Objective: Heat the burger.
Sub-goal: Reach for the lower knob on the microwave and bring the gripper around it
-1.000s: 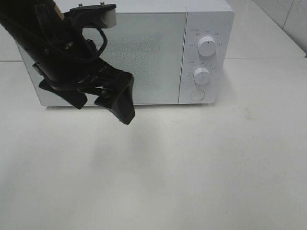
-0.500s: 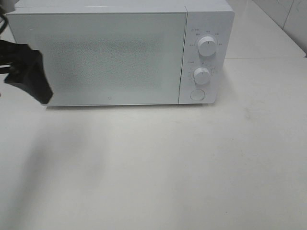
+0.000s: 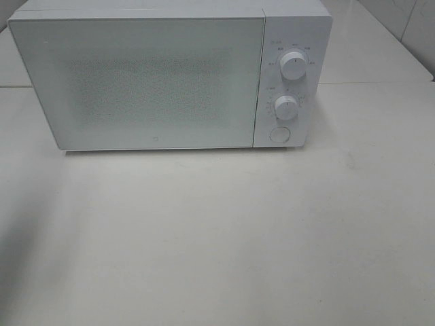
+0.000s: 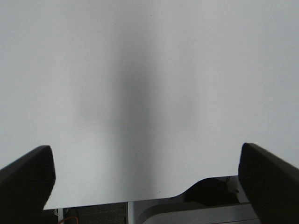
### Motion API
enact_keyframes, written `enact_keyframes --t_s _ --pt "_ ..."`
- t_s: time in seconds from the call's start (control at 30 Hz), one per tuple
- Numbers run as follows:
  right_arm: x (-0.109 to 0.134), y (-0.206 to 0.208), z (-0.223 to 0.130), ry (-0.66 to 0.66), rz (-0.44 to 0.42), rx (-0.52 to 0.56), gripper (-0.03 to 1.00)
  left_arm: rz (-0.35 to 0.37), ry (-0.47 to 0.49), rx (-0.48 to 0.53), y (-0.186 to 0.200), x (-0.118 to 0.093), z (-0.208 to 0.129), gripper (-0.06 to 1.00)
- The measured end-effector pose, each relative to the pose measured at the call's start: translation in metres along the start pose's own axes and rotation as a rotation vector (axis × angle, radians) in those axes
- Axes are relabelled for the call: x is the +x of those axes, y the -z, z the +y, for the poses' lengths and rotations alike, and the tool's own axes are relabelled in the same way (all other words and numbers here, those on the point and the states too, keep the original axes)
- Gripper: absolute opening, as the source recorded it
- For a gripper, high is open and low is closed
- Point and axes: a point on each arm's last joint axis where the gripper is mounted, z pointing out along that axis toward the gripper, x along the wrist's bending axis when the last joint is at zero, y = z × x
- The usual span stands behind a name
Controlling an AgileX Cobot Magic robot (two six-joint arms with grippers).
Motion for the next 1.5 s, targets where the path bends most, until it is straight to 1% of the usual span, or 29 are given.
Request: enact_keyframes --t_s 0.03,0.07,0.1,0.2,0.27,0.4,0.5,0.57,0.6,0.63,0.67,0.7,0.73,0.77,0.8,0.83,0.87,0.9,0.97,1.0,1.03,1.07,1.1,1.13,1.2,1.23,1.3,1.37,1.5 --pt "0.000 0.000 0.000 0.000 0.000 0.000 0.76 0.022 0.002 -0.020 0.005 0.003 -0.015 0.99" --pt "0.000 0.000 0.000 0.000 0.000 0.000 0.76 0.031 0.000 -0.026 0.006 0.004 -0.022 0.99" --pt "0.000 0.000 0.000 0.000 0.000 0.000 0.76 0.037 -0.001 -0.053 0.010 0.004 -0.035 0.99" --pt "0.000 0.000 0.000 0.000 0.000 0.000 0.76 0.040 -0.004 -0.070 0.011 0.003 -0.043 0.99" --pt "0.000 0.000 0.000 0.000 0.000 0.000 0.76 0.045 -0.012 -0.123 0.014 0.002 -0.072 0.99" --pt "0.000 0.000 0.000 0.000 0.000 0.000 0.76 0.046 -0.014 -0.133 0.011 0.002 -0.086 0.99" --pt "0.000 0.000 0.000 0.000 0.000 0.000 0.76 0.052 -0.023 -0.189 0.010 0.002 -0.114 0.99" --pt "0.000 0.000 0.000 0.000 0.000 0.000 0.76 0.053 -0.022 -0.205 0.011 0.001 -0.117 0.99" --pt "0.000 0.000 0.000 0.000 0.000 0.000 0.76 0.054 -0.009 -0.250 0.016 0.000 -0.125 0.99" --pt "0.000 0.000 0.000 0.000 0.000 0.000 0.76 0.054 -0.009 -0.250 0.016 0.000 -0.125 0.99" --pt "0.000 0.000 0.000 0.000 0.000 0.000 0.76 0.055 -0.003 -0.273 0.018 0.000 -0.128 0.99" --pt "0.000 0.000 0.000 0.000 0.000 0.000 0.76 0.064 0.014 -0.323 0.024 0.000 -0.134 0.99" --pt "0.000 0.000 0.000 0.000 0.000 0.000 0.76 0.064 0.014 -0.323 0.024 0.000 -0.134 0.99" --pt "0.000 0.000 0.000 0.000 0.000 0.000 0.76 0.074 0.017 -0.358 0.027 0.000 -0.139 0.99" --pt "0.000 0.000 0.000 0.000 0.000 0.000 0.76 0.091 0.015 -0.407 0.032 0.001 -0.145 0.99" --pt "0.000 0.000 0.000 0.000 0.000 0.000 0.76 0.091 0.015 -0.407 0.032 0.001 -0.145 0.99" --pt "0.000 0.000 0.000 0.000 0.000 0.000 0.76 0.095 0.014 -0.434 0.035 0.001 -0.149 0.99" --pt "0.000 0.000 0.000 0.000 0.000 0.000 0.76 0.099 0.010 -0.485 0.039 0.000 -0.156 0.99" --pt "0.000 0.000 0.000 0.000 0.000 0.000 0.76 0.099 0.008 -0.507 0.041 -0.001 -0.159 0.99" --pt "0.000 0.000 0.000 0.000 0.000 0.000 0.76 0.098 0.002 -0.558 0.045 -0.002 -0.166 0.99" --pt "0.000 0.000 0.000 0.000 0.000 0.000 0.76 0.098 0.002 -0.558 0.045 -0.002 -0.166 0.99" --pt "0.000 0.000 0.000 0.000 0.000 0.000 0.76 0.098 -0.001 -0.584 0.047 -0.002 -0.170 0.99" --pt "0.000 0.000 0.000 0.000 0.000 0.000 0.76 0.098 -0.008 -0.634 0.050 -0.003 -0.177 0.99" --pt "0.000 0.000 0.000 0.000 0.000 0.000 0.76 0.098 -0.008 -0.634 0.050 -0.003 -0.177 0.99" --pt "0.000 0.000 0.000 0.000 0.000 0.000 0.76 0.097 -0.016 -0.693 0.054 -0.004 -0.186 0.99" --pt "0.000 0.000 0.000 0.000 0.000 0.000 0.76 0.097 -0.016 -0.693 0.054 -0.004 -0.186 0.99" --pt "0.000 0.000 0.000 0.000 0.000 0.000 0.76 0.096 -0.023 -0.751 0.057 -0.005 -0.194 0.99" --pt "0.000 0.000 0.000 0.000 0.000 0.000 0.76 0.096 -0.025 -0.771 0.058 -0.005 -0.198 0.99" --pt "0.000 0.000 0.000 0.000 0.000 0.000 0.76 0.096 -0.026 -0.776 0.058 -0.005 -0.198 0.99"
